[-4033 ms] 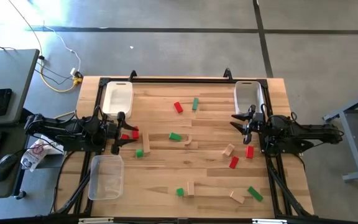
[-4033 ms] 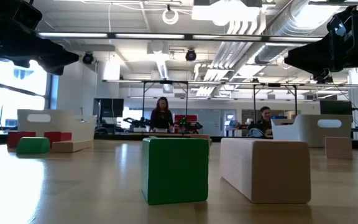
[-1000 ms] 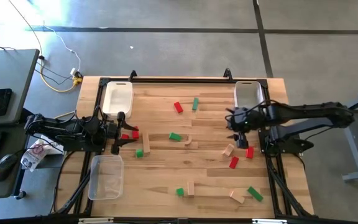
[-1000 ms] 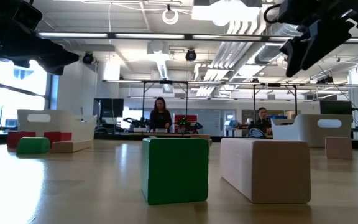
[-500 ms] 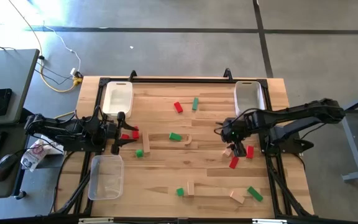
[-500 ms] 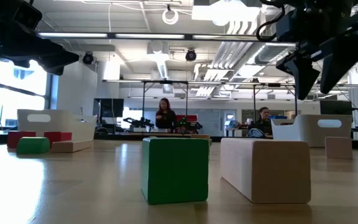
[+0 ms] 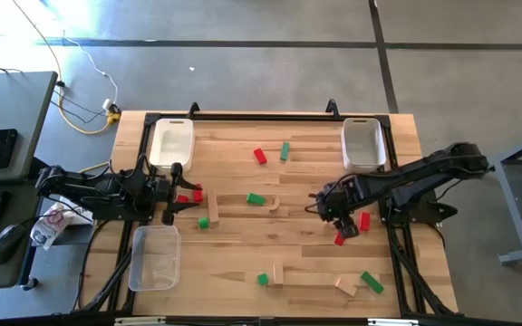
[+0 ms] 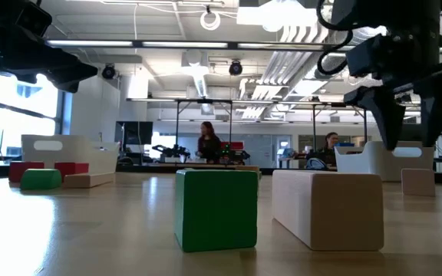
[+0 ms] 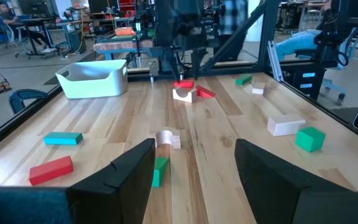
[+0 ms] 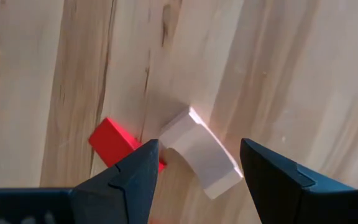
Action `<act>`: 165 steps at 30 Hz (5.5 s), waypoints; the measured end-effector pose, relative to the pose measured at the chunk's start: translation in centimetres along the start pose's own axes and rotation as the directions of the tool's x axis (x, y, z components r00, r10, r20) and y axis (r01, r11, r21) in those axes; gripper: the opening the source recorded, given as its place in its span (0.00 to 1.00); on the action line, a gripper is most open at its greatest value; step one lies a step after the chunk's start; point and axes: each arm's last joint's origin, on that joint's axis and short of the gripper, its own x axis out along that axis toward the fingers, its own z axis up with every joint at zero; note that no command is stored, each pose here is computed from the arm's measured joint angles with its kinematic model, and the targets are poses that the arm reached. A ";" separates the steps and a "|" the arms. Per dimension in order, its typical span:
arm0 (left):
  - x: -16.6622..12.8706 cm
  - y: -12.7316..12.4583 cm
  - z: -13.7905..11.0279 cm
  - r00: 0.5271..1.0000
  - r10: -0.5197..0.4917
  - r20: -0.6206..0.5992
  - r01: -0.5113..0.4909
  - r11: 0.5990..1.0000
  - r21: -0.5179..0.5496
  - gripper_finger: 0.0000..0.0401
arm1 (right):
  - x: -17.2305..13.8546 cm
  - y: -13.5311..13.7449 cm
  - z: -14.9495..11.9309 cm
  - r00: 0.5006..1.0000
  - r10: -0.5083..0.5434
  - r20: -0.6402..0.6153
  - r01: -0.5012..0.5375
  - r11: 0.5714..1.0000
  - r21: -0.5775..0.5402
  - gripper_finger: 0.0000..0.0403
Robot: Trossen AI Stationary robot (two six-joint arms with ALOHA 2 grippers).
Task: Sort & place blocks by color
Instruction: Put the light brown block into the gray bin
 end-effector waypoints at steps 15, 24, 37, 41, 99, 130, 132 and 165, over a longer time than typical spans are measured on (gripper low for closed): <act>0.0 0.0 0.0 1.000 0.000 0.001 0.000 1.000 0.000 0.52 | 3.1 2.1 0.4 0.986 -0.096 -0.136 0.071 0.982 -0.178 0.53; 0.0 0.0 0.0 1.000 0.000 0.001 0.000 1.000 0.000 0.52 | 3.3 2.1 0.8 0.988 -0.120 -0.096 0.093 0.963 -0.252 0.53; 0.0 0.0 0.0 1.000 0.000 0.000 0.000 1.000 0.000 0.52 | 3.4 2.2 1.3 0.994 -0.099 -0.053 0.081 0.956 -0.281 0.53; 0.0 0.0 0.0 1.000 0.000 0.000 0.000 1.000 0.000 0.52 | 3.4 2.2 1.3 0.995 -0.086 -0.056 0.067 0.957 -0.282 0.53; 0.0 0.0 0.0 1.000 0.000 0.002 0.000 1.000 0.000 0.52 | 3.4 1.0 4.2 0.908 -0.419 0.010 0.364 0.800 0.476 0.46; 0.0 0.0 0.1 1.000 0.000 0.006 0.000 1.000 0.000 0.52 | 4.9 -5.8 4.9 0.958 -0.286 0.005 0.206 0.701 0.683 0.47; 0.0 0.0 0.1 1.000 0.001 0.007 -0.001 1.000 0.000 0.52 | 5.3 -5.8 4.9 0.957 -0.290 -0.009 0.218 0.699 0.681 0.47; -0.3 0.2 2.1 0.989 0.035 0.145 -0.006 0.980 -0.200 0.52 | 1.1 -6.6 3.6 0.824 -0.565 -0.034 0.423 0.575 0.700 0.07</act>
